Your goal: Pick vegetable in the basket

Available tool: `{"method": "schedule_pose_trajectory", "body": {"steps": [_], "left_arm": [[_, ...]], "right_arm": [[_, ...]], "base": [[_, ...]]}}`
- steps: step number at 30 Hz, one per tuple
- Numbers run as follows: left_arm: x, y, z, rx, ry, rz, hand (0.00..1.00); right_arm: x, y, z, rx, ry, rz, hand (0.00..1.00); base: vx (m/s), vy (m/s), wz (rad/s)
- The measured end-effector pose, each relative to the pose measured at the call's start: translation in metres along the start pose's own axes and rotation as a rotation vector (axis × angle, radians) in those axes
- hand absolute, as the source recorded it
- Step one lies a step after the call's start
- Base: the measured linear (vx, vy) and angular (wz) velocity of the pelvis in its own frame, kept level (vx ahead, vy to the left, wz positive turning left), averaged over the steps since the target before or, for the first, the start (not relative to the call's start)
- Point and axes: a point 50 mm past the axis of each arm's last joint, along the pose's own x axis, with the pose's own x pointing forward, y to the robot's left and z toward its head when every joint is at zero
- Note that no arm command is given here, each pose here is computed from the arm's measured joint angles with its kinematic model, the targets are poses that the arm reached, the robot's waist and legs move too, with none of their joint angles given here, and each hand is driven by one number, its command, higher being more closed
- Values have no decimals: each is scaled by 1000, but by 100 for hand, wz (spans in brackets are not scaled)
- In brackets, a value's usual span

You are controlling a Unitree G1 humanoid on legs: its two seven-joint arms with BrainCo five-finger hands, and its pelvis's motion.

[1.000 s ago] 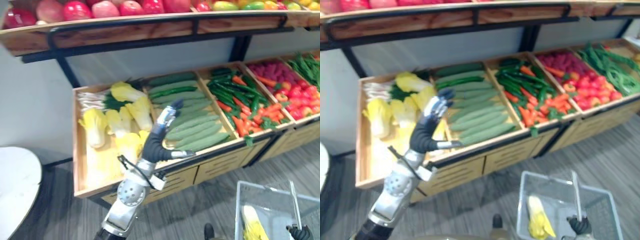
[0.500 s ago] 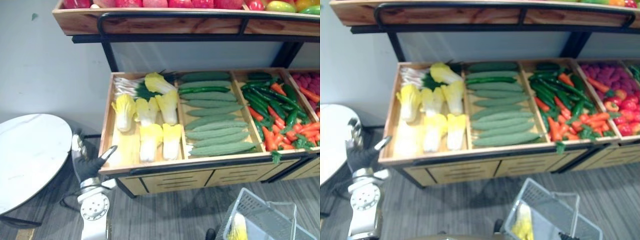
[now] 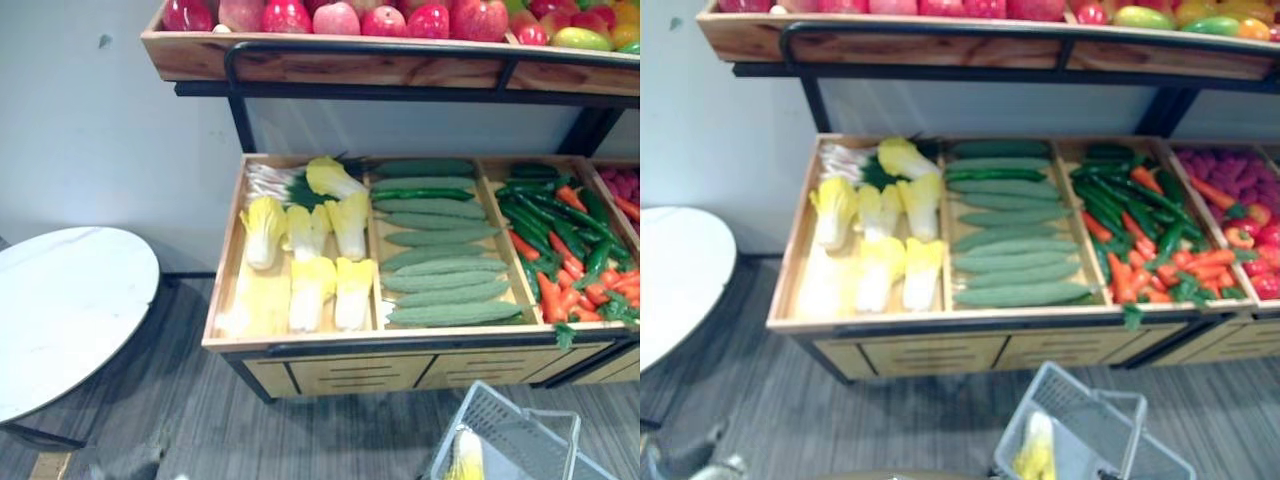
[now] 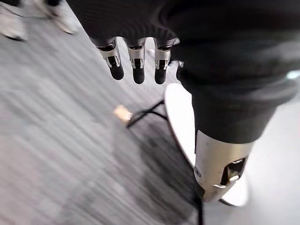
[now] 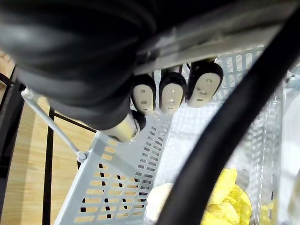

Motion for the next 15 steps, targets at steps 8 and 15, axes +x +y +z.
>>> {"method": "schedule_pose_trajectory", "body": {"steps": [8, 15], "left_arm": [[-7, 1, -40, 122, 173, -127, 0], [-11, -13, -45, 256, 167, -282, 0]], "right_arm": [[1, 9, -1, -19, 23, 25, 100], [3, 13, 8, -71, -1, 53, 100]], "base": [[-13, -24, -4], [-52, -34, -8]]}}
